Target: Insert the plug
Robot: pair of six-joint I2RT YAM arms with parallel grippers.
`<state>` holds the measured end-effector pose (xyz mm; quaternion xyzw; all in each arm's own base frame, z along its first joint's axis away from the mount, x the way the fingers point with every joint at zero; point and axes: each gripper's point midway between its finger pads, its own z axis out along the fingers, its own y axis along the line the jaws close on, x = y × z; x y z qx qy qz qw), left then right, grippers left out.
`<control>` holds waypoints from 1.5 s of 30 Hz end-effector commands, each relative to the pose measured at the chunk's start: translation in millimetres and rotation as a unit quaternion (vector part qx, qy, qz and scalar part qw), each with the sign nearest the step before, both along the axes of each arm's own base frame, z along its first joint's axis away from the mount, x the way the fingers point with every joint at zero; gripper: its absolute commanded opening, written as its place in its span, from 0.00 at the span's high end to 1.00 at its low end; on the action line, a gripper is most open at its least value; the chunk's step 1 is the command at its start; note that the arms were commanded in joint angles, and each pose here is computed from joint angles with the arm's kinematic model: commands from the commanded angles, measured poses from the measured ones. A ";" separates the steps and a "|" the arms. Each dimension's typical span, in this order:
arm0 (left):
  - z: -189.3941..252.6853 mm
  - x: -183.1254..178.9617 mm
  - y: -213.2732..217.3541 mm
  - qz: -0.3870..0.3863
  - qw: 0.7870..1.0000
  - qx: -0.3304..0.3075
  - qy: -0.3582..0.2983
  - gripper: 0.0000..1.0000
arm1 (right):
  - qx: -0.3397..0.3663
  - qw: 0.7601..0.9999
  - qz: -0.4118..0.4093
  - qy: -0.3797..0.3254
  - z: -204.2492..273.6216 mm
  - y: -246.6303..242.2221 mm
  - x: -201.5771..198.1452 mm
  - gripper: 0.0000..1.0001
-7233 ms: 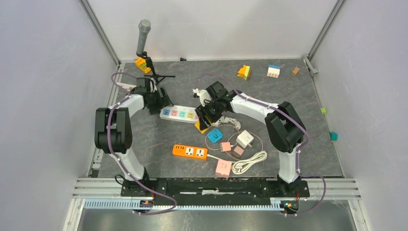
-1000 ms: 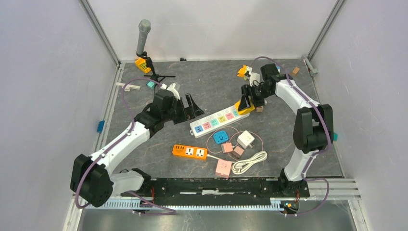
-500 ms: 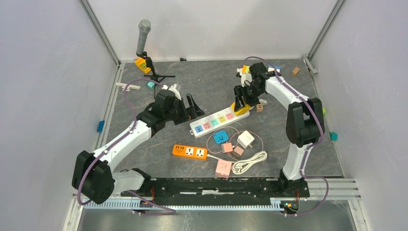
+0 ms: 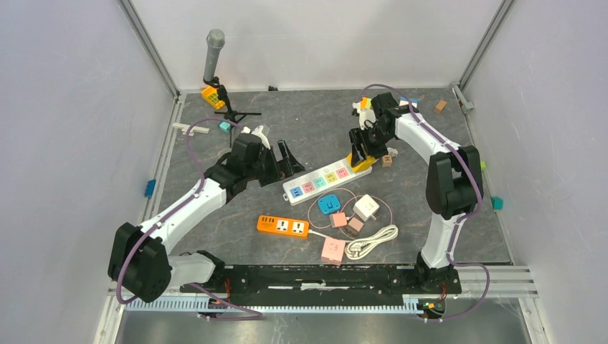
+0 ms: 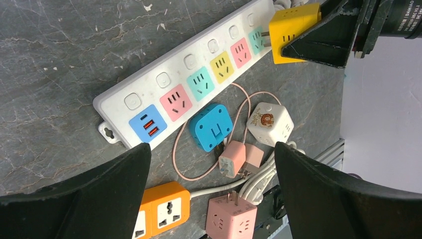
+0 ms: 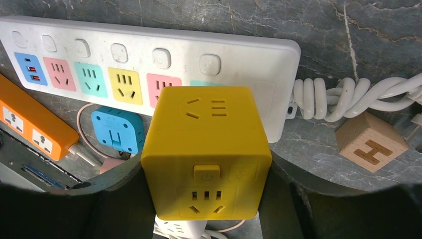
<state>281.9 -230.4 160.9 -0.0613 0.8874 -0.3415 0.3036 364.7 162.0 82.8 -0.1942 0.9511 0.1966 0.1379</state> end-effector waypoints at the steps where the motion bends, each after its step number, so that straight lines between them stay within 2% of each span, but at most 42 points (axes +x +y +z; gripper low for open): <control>1: 3.7 3.2 -3.3 0.002 1.000 -0.017 0.003 0.00 | 0.013 1.000 0.014 -0.009 4.4 10.4 1.3 1.00; 7: 4.0 2.5 -2.6 0.005 1.000 -0.020 0.003 0.00 | 0.011 1.000 0.015 -0.003 -5.3 12.1 -1.0 1.00; 19: 3.8 1.1 -0.2 0.009 1.000 -0.023 0.002 0.00 | -0.042 0.999 0.016 -0.010 -12.1 0.2 -2.6 1.00; 32: 5.6 -2.3 3.0 0.013 1.000 -0.026 -0.003 0.00 | -0.088 0.995 0.017 -0.052 -4.8 -1.5 4.1 1.00; 37: 5.1 -5.2 4.9 0.015 1.000 -0.026 -0.003 0.00 | -0.057 0.996 0.020 -0.065 4.3 8.8 4.6 1.00; 45: 7.1 -8.9 7.4 0.017 0.999 -0.028 -0.006 0.00 | 0.004 0.996 0.023 -0.082 46.2 29.0 11.0 1.00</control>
